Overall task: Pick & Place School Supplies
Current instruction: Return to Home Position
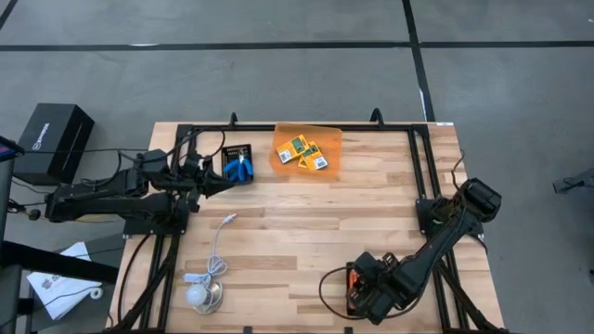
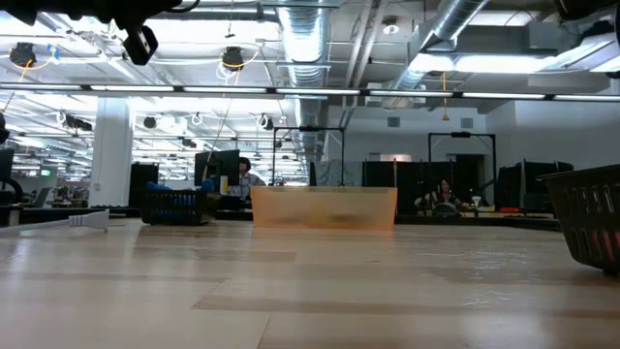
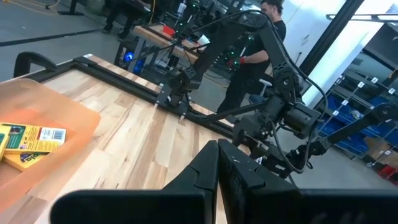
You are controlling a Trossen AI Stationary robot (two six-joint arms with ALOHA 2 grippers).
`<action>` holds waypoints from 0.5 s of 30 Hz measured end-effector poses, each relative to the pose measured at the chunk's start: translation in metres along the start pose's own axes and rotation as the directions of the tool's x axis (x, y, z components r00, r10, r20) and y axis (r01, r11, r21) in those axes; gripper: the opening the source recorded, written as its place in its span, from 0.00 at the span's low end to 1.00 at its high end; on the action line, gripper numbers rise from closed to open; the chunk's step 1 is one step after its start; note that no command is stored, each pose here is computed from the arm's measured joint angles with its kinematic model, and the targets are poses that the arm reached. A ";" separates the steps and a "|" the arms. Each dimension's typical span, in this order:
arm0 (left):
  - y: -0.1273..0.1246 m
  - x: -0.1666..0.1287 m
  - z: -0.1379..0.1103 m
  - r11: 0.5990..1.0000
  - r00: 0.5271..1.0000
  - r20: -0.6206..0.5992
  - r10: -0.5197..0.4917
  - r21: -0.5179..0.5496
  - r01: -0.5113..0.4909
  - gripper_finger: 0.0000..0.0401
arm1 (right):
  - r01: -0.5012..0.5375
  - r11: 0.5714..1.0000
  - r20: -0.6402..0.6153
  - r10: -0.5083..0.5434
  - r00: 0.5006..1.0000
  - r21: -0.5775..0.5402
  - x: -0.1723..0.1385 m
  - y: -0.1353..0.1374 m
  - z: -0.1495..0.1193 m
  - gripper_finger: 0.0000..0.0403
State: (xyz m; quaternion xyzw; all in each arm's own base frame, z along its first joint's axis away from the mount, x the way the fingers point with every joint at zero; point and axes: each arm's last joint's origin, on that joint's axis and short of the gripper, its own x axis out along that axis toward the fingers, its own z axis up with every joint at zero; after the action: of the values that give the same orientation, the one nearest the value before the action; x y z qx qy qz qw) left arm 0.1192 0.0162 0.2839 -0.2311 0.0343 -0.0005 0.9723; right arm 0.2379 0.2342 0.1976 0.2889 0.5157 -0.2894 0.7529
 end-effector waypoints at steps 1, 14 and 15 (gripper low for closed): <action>0.000 0.000 0.000 1.000 1.000 0.001 0.000 0.000 0.000 0.01 | 0.001 1.000 0.000 -0.001 1.000 0.003 0.000 0.000 0.001 0.57; 0.003 0.000 0.002 0.995 0.994 0.056 0.098 -0.009 -0.098 0.01 | -0.033 0.999 -0.006 0.033 0.999 0.033 -0.019 -0.009 0.037 0.60; 0.003 0.000 0.002 0.994 0.992 0.061 0.107 -0.008 -0.107 0.01 | -0.046 0.998 -0.021 0.047 0.999 0.042 -0.024 -0.011 0.044 0.61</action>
State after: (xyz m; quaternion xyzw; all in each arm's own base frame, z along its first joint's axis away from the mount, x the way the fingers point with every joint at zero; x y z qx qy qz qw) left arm 0.1191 0.0197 0.2846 -0.2311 0.0169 0.0589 0.9710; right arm 0.2496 0.1973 0.2318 0.3195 0.5108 -0.2796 0.7476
